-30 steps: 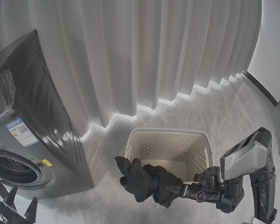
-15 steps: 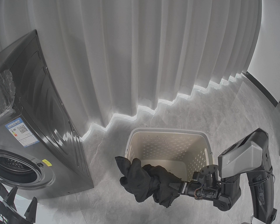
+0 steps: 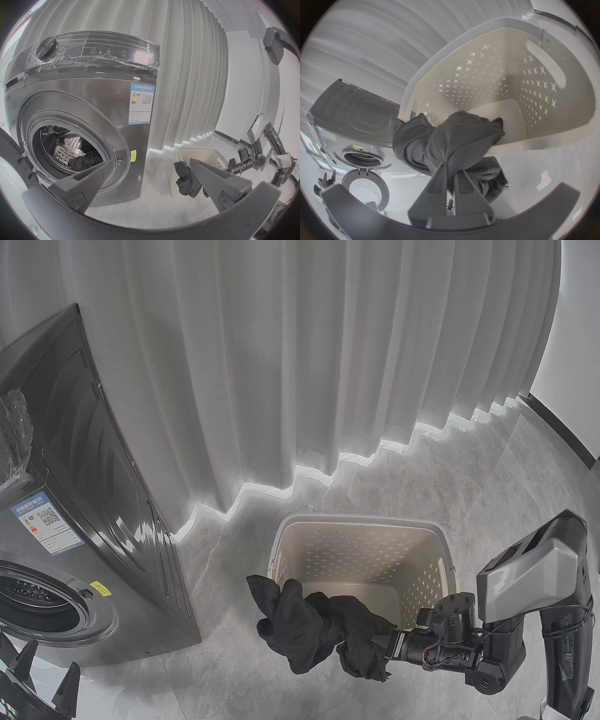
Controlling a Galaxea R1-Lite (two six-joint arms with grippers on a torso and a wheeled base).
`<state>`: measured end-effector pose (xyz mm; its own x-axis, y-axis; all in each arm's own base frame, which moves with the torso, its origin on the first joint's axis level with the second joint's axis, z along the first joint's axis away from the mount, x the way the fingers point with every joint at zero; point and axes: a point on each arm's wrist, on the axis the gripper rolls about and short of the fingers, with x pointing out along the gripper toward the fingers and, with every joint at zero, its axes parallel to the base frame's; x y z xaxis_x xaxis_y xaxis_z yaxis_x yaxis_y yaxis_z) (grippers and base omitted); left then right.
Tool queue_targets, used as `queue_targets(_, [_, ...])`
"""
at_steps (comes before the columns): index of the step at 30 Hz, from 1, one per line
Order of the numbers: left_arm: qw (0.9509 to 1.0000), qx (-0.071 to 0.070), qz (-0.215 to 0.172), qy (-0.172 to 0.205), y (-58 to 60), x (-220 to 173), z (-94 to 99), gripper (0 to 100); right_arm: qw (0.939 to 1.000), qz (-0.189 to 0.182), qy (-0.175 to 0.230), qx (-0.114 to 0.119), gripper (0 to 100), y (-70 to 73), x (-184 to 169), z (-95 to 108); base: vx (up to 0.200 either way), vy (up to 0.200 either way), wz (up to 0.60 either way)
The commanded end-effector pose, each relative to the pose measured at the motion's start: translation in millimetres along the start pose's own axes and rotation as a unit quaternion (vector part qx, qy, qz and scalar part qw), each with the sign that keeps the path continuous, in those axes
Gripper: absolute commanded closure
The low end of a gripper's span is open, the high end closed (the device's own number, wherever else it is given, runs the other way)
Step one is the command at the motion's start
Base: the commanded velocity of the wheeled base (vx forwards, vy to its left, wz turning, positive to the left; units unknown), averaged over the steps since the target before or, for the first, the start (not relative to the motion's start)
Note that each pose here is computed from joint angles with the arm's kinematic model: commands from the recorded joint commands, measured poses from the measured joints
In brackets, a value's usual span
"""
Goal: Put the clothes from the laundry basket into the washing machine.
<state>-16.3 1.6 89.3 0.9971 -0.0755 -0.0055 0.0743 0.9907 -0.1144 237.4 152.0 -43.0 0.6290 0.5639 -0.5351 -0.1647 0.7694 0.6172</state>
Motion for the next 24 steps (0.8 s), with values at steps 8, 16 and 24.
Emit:
queue_targets(8, [1.0,0.001,0.001,0.009,0.6,1.2,-4.9,0,0.9884,0.115,-0.089,-0.043,100,64.2,-89.5,30.0,0.0,0.0,0.0])
queue_targets(16, [0.9999,0.004,0.003,0.009,0.6,1.2,-4.9,0,0.9731,0.169,-0.147,-0.053,100,83.9,-122.2,45.1,0.0,0.0,0.0])
queue_targets(24, [1.0,0.0,0.002,0.009,0.6,1.2,-4.9,0,0.9608,0.191,-0.142,-0.142,100,88.7,-122.7,44.5,0.0,0.0,0.0])
